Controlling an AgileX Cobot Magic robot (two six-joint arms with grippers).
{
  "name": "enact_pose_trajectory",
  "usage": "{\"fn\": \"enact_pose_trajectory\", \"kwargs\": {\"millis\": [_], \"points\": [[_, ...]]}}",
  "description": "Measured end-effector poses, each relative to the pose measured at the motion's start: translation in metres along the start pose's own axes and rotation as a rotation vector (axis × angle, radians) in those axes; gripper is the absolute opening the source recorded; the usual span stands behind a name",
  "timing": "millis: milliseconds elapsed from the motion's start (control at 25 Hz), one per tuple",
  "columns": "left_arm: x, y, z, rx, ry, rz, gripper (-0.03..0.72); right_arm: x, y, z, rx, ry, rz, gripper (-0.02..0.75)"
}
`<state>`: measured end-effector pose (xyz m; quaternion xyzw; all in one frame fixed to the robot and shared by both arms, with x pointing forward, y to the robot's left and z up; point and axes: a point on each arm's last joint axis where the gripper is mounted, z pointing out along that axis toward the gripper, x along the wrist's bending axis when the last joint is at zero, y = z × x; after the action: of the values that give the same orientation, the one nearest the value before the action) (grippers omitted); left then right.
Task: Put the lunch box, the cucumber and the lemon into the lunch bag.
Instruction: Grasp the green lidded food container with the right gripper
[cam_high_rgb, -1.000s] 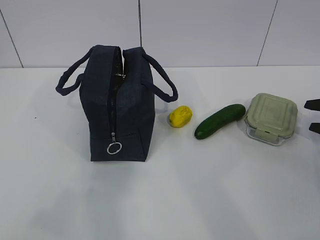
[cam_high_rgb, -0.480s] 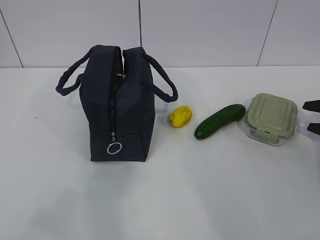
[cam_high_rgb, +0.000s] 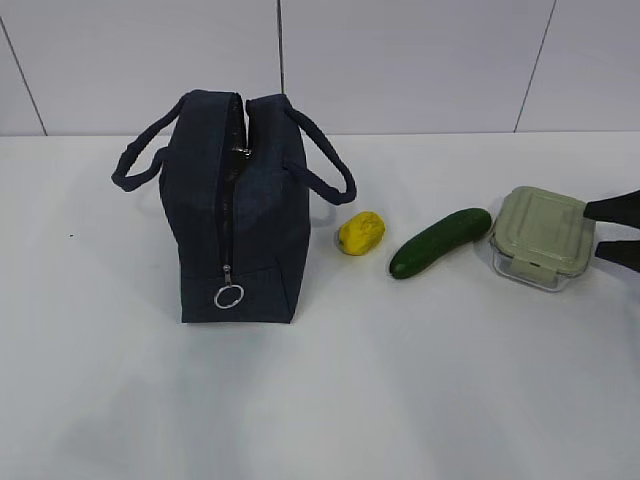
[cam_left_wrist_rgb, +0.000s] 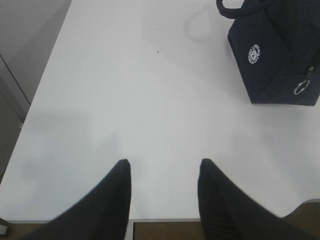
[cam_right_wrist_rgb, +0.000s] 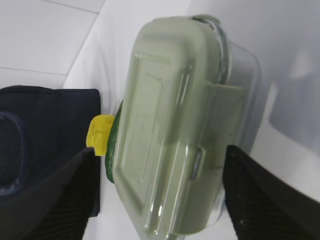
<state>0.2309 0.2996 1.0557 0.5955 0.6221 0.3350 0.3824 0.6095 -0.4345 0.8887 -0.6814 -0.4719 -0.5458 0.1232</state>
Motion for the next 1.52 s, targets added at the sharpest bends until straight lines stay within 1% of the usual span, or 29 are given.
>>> {"fn": "enact_pose_trajectory", "kwargs": {"millis": [200, 440, 920, 1200, 1520], "points": [[0.0, 0.0, 0.0, 0.0, 0.0, 0.0, 0.317, -0.004, -0.002, 0.002, 0.008, -0.001, 0.008, 0.58], [0.0, 0.0, 0.0, 0.0, 0.0, 0.0, 0.317, -0.02, -0.009, 0.008, 0.025, -0.002, 0.055, 0.58], [0.0, 0.0, 0.0, 0.0, -0.001, 0.001, 0.317, -0.02, -0.006, 0.009, -0.016, 0.012, 0.082, 0.58], [0.0, 0.0, 0.0, 0.0, -0.001, 0.001, 0.317, -0.024, -0.007, 0.011, -0.018, 0.013, 0.095, 0.581], [0.0, 0.0, 0.0, 0.0, -0.001, 0.001, 0.317, -0.024, -0.007, 0.012, -0.022, 0.016, 0.099, 0.622]]}}
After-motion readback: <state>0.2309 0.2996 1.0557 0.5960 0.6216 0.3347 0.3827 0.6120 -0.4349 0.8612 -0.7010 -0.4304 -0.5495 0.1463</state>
